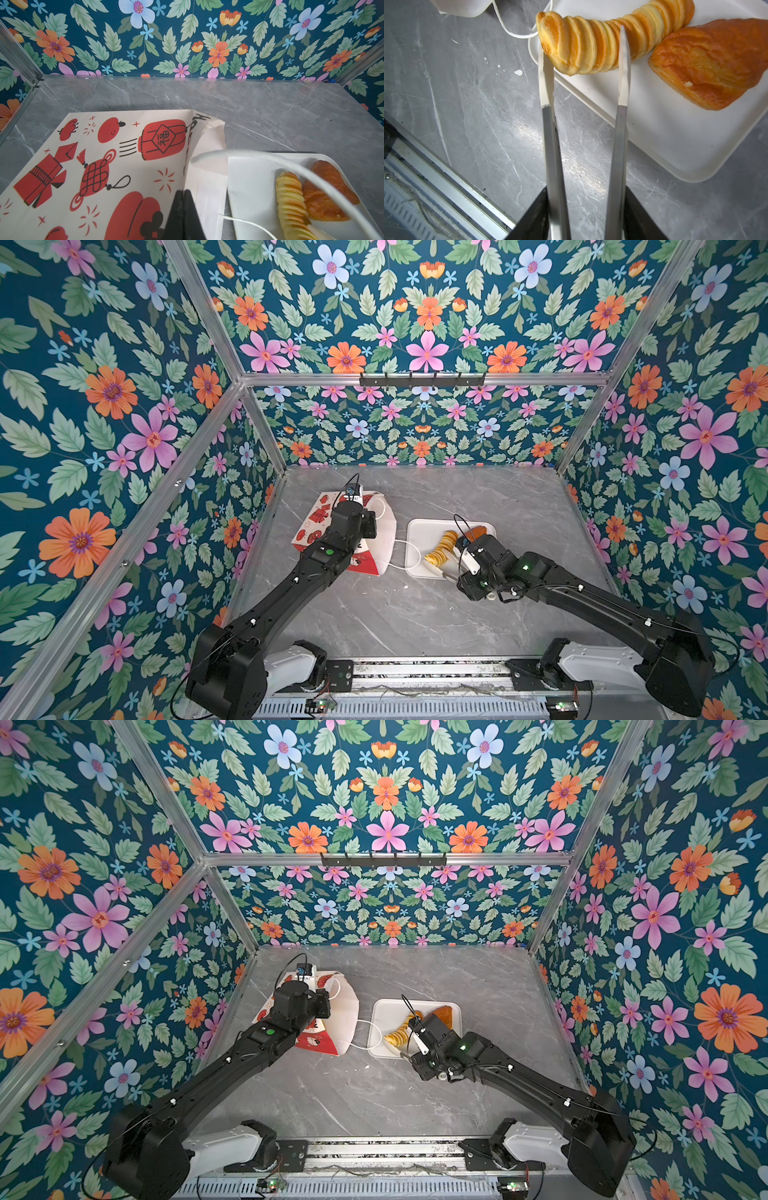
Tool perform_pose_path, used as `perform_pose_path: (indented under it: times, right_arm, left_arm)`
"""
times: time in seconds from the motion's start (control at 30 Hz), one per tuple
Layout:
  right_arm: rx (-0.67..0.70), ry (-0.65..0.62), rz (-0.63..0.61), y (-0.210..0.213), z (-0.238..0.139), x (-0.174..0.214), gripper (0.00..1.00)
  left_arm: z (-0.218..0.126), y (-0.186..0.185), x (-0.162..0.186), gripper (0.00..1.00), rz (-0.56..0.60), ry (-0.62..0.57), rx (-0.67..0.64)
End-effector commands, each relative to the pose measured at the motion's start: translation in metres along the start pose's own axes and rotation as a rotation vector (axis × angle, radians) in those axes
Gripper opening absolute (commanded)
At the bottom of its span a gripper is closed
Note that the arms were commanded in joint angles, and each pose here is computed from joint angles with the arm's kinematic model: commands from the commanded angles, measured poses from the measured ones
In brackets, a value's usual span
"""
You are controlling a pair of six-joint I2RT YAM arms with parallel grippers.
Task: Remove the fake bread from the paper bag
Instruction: 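Open the tongs to release the twisted bread beside the croissant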
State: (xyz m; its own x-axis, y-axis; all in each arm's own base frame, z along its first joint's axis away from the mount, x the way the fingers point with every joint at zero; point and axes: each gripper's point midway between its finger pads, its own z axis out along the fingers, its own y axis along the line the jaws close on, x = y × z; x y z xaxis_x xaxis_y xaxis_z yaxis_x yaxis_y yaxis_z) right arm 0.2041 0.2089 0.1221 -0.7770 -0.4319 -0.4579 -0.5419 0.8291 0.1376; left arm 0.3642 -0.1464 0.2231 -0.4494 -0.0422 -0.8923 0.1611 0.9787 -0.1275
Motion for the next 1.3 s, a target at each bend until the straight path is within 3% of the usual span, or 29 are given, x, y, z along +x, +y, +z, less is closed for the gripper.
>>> perform_pose_path:
  times: [0.0,0.5,0.7,0.93,1.27]
  right_arm:
    - [-0.011,-0.006,0.031,0.002,-0.002,0.000,0.55]
    - [-0.068,-0.051,0.065,0.011,-0.005,-0.009,0.60]
    - [-0.010,-0.081,0.066,0.000,-0.011,-0.012,0.60]
    - [0.113,0.090,0.114,-0.022,0.012,0.024,0.61]
    - [0.123,0.162,0.186,-0.023,0.054,0.034,0.57]
  left_arm:
    - [-0.002,-0.001,-0.009,0.00,-0.004,-0.035,0.005]
    - [-0.006,0.001,-0.009,0.00,-0.003,-0.041,0.007]
    - [-0.006,0.001,-0.010,0.00,-0.002,-0.045,0.006]
    - [-0.003,0.000,-0.007,0.00,-0.003,-0.038,0.012]
    - [0.002,-0.004,-0.004,0.00,-0.011,-0.030,0.029]
